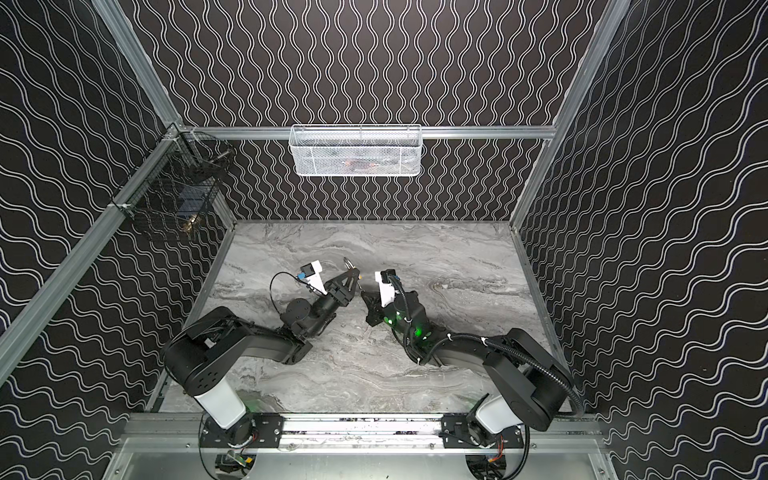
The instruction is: Unlock with the key
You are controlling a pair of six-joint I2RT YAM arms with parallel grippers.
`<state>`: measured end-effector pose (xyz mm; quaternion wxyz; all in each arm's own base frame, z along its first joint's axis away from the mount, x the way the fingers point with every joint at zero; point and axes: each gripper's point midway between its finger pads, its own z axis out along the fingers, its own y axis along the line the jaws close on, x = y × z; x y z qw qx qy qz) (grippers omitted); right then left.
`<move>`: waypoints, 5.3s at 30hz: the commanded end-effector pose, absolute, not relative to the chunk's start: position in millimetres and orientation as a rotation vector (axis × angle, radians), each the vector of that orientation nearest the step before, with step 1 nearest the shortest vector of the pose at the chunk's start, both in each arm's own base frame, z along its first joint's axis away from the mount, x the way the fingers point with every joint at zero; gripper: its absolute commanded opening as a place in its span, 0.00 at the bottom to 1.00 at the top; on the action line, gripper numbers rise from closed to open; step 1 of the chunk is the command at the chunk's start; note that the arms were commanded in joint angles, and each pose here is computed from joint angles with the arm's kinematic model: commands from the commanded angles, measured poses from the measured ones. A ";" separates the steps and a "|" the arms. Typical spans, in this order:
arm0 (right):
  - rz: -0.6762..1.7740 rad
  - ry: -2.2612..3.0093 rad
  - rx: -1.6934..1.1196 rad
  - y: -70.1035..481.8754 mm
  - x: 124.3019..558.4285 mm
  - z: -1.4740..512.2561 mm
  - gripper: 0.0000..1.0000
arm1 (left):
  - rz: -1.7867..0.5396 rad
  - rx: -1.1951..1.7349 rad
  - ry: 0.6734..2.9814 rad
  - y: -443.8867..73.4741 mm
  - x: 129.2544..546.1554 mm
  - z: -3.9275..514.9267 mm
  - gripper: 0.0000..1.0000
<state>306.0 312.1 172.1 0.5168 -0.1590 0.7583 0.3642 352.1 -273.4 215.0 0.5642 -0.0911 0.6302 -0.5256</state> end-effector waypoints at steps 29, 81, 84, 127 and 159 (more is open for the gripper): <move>0.870 1.804 -0.352 313.6 313.6 187.3 0.00 | -1.232 -0.132 1.408 -274.0 345.0 232.1 0.16; 0.827 1.772 -0.328 305.0 294.7 200.9 0.00 | -1.332 -0.341 1.394 -249.3 356.8 232.9 0.02; 0.835 1.773 -0.327 299.9 286.9 194.6 0.00 | -1.342 -0.343 1.384 -247.1 356.4 237.2 0.02; 0.790 1.787 -0.271 325.3 308.7 198.3 0.00 | -1.387 -0.414 1.400 -242.7 354.6 228.9 0.00; 0.754 1.727 -0.285 333.3 320.5 214.9 0.00 | -1.410 -0.410 1.427 -246.8 353.4 221.9 0.00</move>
